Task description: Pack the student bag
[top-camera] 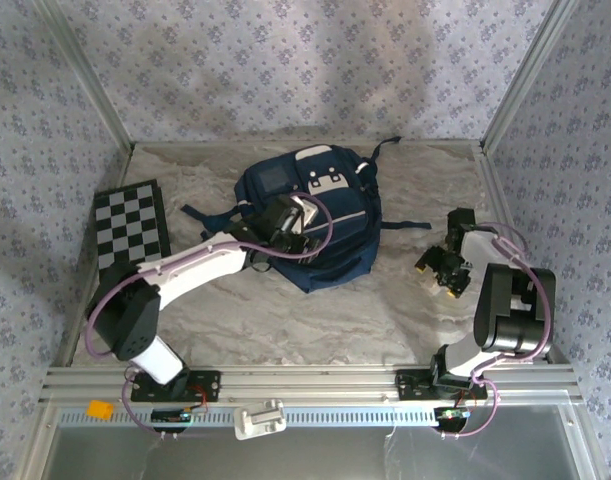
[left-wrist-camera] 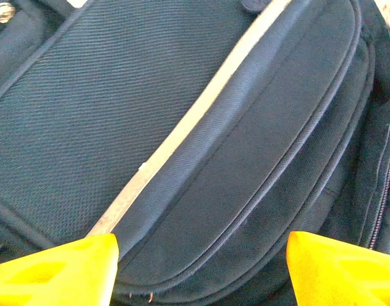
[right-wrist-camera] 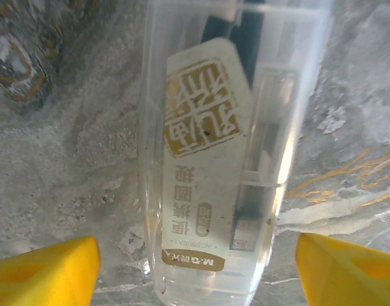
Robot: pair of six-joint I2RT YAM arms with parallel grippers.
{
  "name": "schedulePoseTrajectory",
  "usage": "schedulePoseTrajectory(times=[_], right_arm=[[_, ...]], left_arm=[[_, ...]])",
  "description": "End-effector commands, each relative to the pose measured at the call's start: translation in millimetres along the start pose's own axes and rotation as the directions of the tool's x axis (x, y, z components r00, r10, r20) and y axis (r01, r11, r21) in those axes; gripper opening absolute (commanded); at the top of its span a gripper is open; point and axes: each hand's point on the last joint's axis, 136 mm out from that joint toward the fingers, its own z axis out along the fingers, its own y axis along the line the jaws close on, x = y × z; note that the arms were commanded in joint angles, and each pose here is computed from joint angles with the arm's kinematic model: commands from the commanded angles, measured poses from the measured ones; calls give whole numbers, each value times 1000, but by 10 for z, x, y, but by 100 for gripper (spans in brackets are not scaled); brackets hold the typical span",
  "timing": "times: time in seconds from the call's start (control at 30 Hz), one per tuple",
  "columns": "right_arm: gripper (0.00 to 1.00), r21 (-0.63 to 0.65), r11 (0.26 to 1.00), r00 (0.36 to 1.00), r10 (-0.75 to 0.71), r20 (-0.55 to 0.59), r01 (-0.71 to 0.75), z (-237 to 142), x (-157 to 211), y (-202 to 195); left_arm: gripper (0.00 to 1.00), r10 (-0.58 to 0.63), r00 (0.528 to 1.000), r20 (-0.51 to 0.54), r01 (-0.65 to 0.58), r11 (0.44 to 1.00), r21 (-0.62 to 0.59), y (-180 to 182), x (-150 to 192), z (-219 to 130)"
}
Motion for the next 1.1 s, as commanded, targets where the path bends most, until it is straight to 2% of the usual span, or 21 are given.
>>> schedulePoseTrajectory(times=[0.0, 0.3, 0.57, 0.73, 0.87, 1.07], right_arm=[[76, 25, 1000, 1000, 0, -8, 1, 54, -9, -13], [52, 8, 1000, 999, -29, -16, 30, -3, -7, -2], [44, -12, 997, 998, -70, 4, 70, -102, 31, 16], [42, -22, 995, 995, -98, 0, 98, -180, 106, 39], [42, -49, 988, 989, -145, -12, 145, -268, 254, 120], [40, -99, 975, 980, -201, 4, 200, -490, 480, 293]], left_arm=[[69, 108, 994, 25, -109, 993, 43, -108, -165, 39], [70, 291, 957, -16, -289, 953, 90, -251, -188, 190], [72, 416, 909, -36, -413, 908, 70, -351, -152, 353], [71, 461, 885, -67, -466, 882, -72, -157, -252, 558], [59, 460, 885, -70, -465, 873, -148, 18, -402, 600], [26, 417, 909, 1, -413, 902, -121, 58, -699, 400]])
